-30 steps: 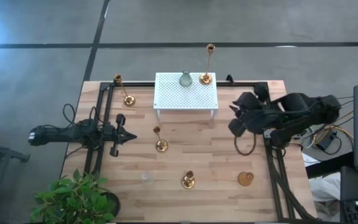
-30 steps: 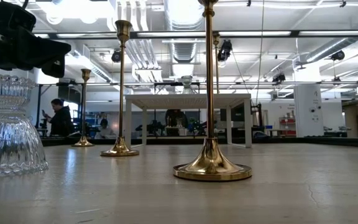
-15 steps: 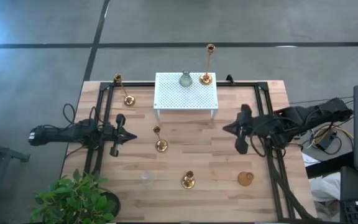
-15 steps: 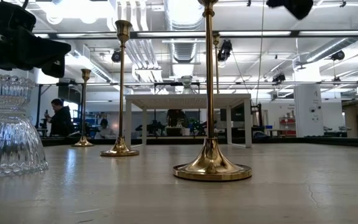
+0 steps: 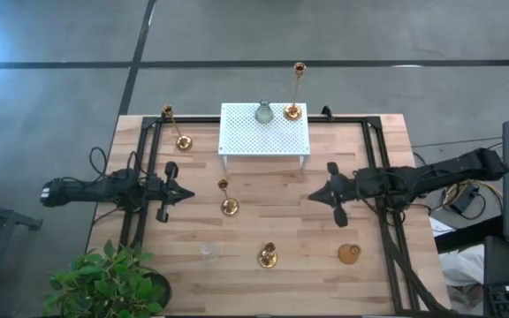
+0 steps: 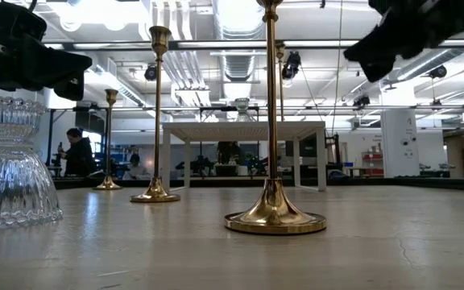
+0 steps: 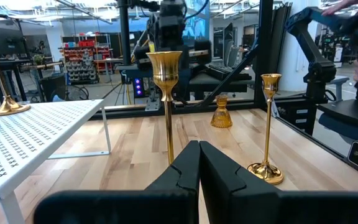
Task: Pick & Place candle stick holders
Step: Put the gold candle holder on the shelf
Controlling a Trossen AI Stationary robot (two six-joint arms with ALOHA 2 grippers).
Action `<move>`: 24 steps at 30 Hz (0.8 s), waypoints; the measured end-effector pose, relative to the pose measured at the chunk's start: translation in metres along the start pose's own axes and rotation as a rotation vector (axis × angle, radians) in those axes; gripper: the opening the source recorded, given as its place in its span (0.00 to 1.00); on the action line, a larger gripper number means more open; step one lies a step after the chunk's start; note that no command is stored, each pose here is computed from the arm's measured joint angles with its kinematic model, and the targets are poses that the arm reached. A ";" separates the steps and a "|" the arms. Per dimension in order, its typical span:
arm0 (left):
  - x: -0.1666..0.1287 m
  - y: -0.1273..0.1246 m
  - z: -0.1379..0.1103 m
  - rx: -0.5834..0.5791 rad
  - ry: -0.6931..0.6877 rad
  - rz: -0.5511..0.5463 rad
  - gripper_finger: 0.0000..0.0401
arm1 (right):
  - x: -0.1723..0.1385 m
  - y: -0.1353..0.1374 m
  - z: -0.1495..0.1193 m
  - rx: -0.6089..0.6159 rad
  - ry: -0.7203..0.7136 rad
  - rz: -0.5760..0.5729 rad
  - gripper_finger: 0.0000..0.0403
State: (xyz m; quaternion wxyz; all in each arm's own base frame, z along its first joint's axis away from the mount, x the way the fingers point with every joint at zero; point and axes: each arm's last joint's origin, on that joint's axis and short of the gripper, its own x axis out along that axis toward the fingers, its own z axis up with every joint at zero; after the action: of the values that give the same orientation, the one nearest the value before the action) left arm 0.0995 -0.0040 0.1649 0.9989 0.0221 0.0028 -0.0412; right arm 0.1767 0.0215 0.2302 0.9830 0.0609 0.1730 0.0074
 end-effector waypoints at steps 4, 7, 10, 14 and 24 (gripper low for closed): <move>0.000 0.000 0.000 0.000 0.000 0.000 0.03 | -0.011 -0.015 -0.010 -0.060 -0.122 -0.058 0.02; 0.000 0.000 0.000 0.000 0.000 0.000 0.03 | -0.021 -0.024 -0.019 -0.091 -0.157 -0.093 0.02; 0.000 0.000 0.000 0.000 0.000 0.000 0.03 | -0.030 -0.029 -0.029 -0.087 -0.196 -0.089 0.02; 0.000 0.000 0.000 0.000 0.000 0.000 0.03 | -0.035 -0.031 -0.049 -0.087 -0.214 -0.081 0.02; 0.000 0.000 0.000 0.000 0.000 0.000 0.03 | -0.045 -0.034 -0.083 -0.090 -0.315 -0.072 0.02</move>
State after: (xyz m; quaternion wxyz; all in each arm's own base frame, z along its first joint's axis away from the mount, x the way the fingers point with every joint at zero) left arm 0.0995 -0.0040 0.1649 0.9989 0.0221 0.0026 -0.0412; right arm 0.1061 -0.0042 0.1642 0.9993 0.0110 0.0181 -0.0300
